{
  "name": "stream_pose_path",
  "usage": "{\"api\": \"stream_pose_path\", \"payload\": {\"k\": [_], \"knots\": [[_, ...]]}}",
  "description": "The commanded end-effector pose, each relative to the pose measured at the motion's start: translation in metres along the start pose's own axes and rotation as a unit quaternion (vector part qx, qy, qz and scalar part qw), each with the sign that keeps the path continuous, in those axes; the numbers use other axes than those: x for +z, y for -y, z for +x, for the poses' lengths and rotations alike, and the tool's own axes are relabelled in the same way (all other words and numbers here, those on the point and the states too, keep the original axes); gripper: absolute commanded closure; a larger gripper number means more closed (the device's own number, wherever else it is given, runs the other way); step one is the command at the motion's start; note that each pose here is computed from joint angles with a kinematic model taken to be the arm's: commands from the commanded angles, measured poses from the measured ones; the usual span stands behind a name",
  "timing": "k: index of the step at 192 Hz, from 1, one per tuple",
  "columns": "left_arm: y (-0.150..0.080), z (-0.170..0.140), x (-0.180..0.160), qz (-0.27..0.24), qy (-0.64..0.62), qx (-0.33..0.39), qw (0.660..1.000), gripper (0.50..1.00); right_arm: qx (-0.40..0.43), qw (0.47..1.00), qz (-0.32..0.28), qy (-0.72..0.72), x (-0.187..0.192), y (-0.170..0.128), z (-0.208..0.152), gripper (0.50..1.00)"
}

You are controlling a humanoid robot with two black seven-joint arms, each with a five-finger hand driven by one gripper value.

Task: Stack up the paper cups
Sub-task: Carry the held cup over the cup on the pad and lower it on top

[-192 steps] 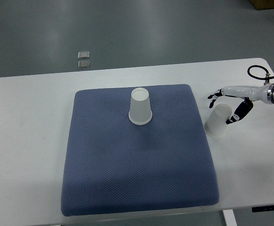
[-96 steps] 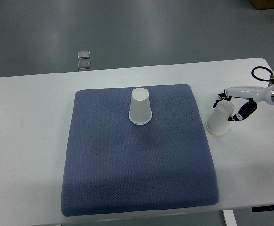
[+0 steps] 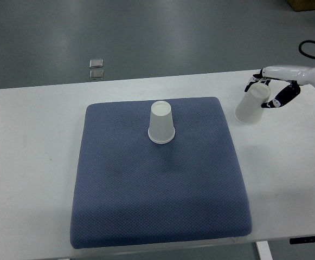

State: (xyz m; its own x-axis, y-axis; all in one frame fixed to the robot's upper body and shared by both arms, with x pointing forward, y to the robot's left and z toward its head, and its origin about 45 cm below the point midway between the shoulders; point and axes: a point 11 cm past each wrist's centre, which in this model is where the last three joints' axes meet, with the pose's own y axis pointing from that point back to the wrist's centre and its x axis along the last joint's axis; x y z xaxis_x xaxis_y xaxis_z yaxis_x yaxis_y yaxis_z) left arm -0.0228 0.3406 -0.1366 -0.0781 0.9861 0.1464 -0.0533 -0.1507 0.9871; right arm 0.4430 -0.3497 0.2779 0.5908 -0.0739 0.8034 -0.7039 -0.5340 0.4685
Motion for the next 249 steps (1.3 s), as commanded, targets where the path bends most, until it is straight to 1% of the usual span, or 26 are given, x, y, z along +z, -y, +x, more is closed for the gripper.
{"api": "stream_pose_path", "payload": {"k": [1,24,39,50,80,90,109,122,153,171,219,249], "knots": [[0.000,0.000,0.000,0.000,0.000,0.000,1.000,0.500,0.007,1.000,0.026,0.008,-0.022,0.002,0.026,0.942],[0.000,0.000,0.000,0.000,0.000,0.000,1.000,0.500,0.018,0.999,0.047,-0.011,-0.046,0.004,0.054,0.963],[0.000,0.000,0.000,0.000,0.000,0.000,1.000,0.500,0.021,0.998,0.059,-0.024,-0.063,0.005,0.073,0.985],[0.000,0.000,0.000,0.000,0.000,0.000,1.000,0.500,0.018,0.997,0.070,-0.030,-0.075,0.008,0.081,0.989],[0.000,0.000,0.000,0.000,0.000,0.000,1.000,0.500,0.011,0.993,0.109,-0.053,-0.120,0.028,0.095,1.000],[0.000,0.000,0.000,0.000,0.000,0.000,1.000,0.500,0.007,0.992,0.115,-0.058,-0.130,0.032,0.097,1.000],[0.000,0.000,0.000,0.000,0.000,0.000,1.000,0.500,-0.010,0.988,0.141,-0.068,-0.160,0.046,0.098,1.000],[0.000,0.000,0.000,0.000,0.000,0.000,1.000,0.500,-0.020,0.984,0.160,-0.073,-0.180,0.057,0.094,1.000],[0.000,0.000,0.000,0.000,0.000,0.000,1.000,0.500,-0.041,0.978,0.184,-0.089,-0.213,0.077,0.083,1.000],[0.000,0.000,0.000,0.000,0.000,0.000,1.000,0.500,-0.054,0.976,0.192,-0.089,-0.224,0.085,0.076,1.000],[0.000,0.000,0.000,0.000,0.000,0.000,1.000,0.500,-0.079,0.973,0.192,-0.099,-0.235,0.104,0.058,1.000],[0.000,0.000,0.000,0.000,0.000,0.000,1.000,0.500,-0.085,0.976,0.171,-0.106,-0.224,0.110,0.053,1.000]]}}
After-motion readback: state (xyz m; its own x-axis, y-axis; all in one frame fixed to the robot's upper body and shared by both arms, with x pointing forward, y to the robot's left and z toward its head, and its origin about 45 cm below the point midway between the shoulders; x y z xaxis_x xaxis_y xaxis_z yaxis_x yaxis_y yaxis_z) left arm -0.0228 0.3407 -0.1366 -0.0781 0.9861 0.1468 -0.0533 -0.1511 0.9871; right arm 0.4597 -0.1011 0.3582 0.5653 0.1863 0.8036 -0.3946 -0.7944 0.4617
